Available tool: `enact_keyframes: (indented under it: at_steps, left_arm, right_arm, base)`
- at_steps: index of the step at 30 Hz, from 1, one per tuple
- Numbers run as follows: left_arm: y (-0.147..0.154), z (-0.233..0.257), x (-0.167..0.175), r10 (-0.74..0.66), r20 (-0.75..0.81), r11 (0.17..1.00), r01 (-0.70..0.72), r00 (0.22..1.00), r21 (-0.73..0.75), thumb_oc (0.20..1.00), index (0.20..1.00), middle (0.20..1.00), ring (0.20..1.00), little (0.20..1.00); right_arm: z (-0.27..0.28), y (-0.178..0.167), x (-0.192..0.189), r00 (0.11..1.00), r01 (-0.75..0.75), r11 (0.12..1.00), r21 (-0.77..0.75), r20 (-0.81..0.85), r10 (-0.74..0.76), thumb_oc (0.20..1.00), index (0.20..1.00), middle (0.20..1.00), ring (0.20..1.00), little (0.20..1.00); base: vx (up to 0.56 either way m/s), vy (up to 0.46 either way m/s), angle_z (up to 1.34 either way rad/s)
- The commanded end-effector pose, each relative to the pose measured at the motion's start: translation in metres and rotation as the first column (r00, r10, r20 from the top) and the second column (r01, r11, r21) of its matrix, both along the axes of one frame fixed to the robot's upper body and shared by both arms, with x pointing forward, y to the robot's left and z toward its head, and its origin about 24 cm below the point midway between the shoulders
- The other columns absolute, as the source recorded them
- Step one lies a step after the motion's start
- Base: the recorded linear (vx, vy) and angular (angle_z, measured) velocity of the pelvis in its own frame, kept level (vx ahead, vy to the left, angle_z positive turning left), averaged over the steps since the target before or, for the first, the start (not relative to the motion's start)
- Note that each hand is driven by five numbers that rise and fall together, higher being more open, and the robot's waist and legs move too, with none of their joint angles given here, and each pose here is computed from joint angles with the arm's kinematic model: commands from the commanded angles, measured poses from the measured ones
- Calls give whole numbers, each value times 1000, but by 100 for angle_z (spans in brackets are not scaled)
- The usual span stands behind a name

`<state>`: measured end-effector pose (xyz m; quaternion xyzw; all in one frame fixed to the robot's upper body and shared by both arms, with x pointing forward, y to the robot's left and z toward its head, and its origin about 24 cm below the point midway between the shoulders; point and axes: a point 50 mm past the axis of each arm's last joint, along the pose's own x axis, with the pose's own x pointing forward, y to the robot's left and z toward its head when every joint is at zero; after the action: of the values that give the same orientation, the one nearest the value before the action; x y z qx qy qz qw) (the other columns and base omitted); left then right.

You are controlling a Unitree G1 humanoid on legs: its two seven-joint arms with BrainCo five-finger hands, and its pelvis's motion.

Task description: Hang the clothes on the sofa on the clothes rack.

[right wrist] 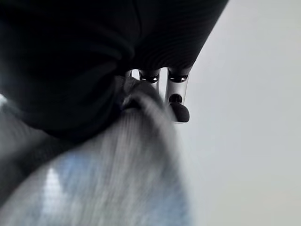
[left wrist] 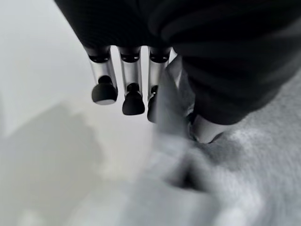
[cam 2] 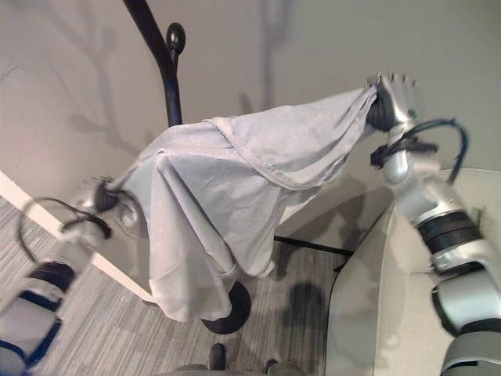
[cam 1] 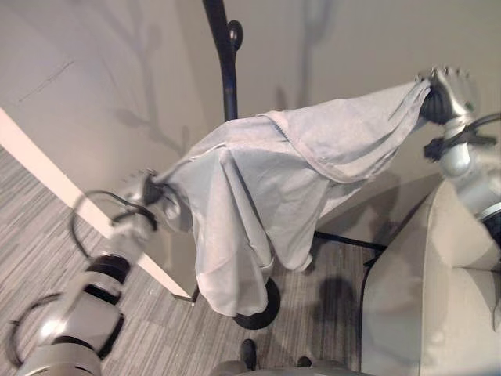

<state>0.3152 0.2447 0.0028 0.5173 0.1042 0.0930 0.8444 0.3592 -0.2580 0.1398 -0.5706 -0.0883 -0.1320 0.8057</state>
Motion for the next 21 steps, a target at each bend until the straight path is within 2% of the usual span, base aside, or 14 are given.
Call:
enact_keyframes:
  at_steps: [1,4,5,6,7,8,9,10,12,14,15,16,17,21]
  left_arm:
    - [49,10,-1,173,-50,982,-169,984,79,200,200,200,200,200]
    - [1,-7,-5,203,21,934,-187,979,-305,200,200,200,200,200]
    - [1,-8,-6,203,18,934,-188,979,-305,200,200,200,200,200]
    - [-6,-8,-5,222,37,897,-189,974,-401,787,787,787,787,787]
    - [-15,-11,-8,241,36,842,-190,970,-506,1000,1000,1000,1000,1000]
    - [-22,-16,-11,271,16,766,-205,963,-610,1000,1000,1000,1000,1000]
    - [-35,-27,-20,305,-36,599,-221,952,-769,1000,1000,1000,1000,1000]
    - [-35,-27,-21,305,-38,599,-223,952,-769,1000,1000,1000,1000,1000]
    - [-41,-38,-32,347,-88,440,-245,934,-864,1000,1000,1000,1000,1000]
    - [-41,-38,-33,347,-90,440,-247,934,-864,1000,1000,1000,1000,1000]
    - [-31,-56,-58,384,-152,370,-302,911,-878,1000,1000,1000,1000,1000]
    - [-21,-73,-76,456,-238,262,-384,858,-885,1000,1000,1000,1000,1000]
    - [-21,-73,-76,456,-238,262,-385,858,-885,1000,1000,1000,1000,1000]
    - [-9,-94,-108,547,-349,65,-454,761,-888,1000,1000,1000,1000,1000]
  right_arm:
    - [40,-19,6,994,65,998,14,83,-66,200,200,200,200,200]
    - [-33,2,-6,996,64,976,209,-73,-50,200,200,200,200,200]
    - [-34,2,-7,996,64,976,209,-75,-49,200,200,200,200,200]
    - [-45,9,-10,995,52,968,247,-100,-27,200,200,200,200,200]
    - [-58,16,-14,992,42,960,275,-127,-7,200,200,200,200,200]
    - [-68,23,-18,989,32,948,316,-148,16,200,200,200,200,200]
    - [-88,36,-28,978,6,923,386,-193,75,200,200,200,200,200]
    - [-88,36,-29,978,6,923,385,-194,75,200,200,200,200,200]
    - [-109,50,-43,957,-8,875,485,-250,147,580,580,580,580,580]
    - [-110,50,-43,957,-7,875,485,-252,147,580,580,580,580,580]
    - [-130,61,-62,928,15,763,646,-294,230,1000,1000,1000,1000,1000]
    - [-144,61,-75,923,82,664,743,-309,231,1000,1000,1000,1000,1000]
    - [-144,61,-75,922,83,664,743,-310,231,1000,1000,1000,1000,1000]
    - [-158,58,-95,922,153,475,867,-298,247,1000,1000,1000,1000,1000]
  base:
    - [0,0,0]
    - [55,21,-7]
    - [32,0,-3]
    - [32,-7,-2]
    - [42,-11,1]
    - [57,2,1]
    - [43,5,-2]
    - [44,13,-2]
    - [19,4,-1]
    - [29,-1,-1]
    - [79,-7,2]
    - [80,-7,-1]
    - [78,-5,-3]
    - [52,-12,-3]
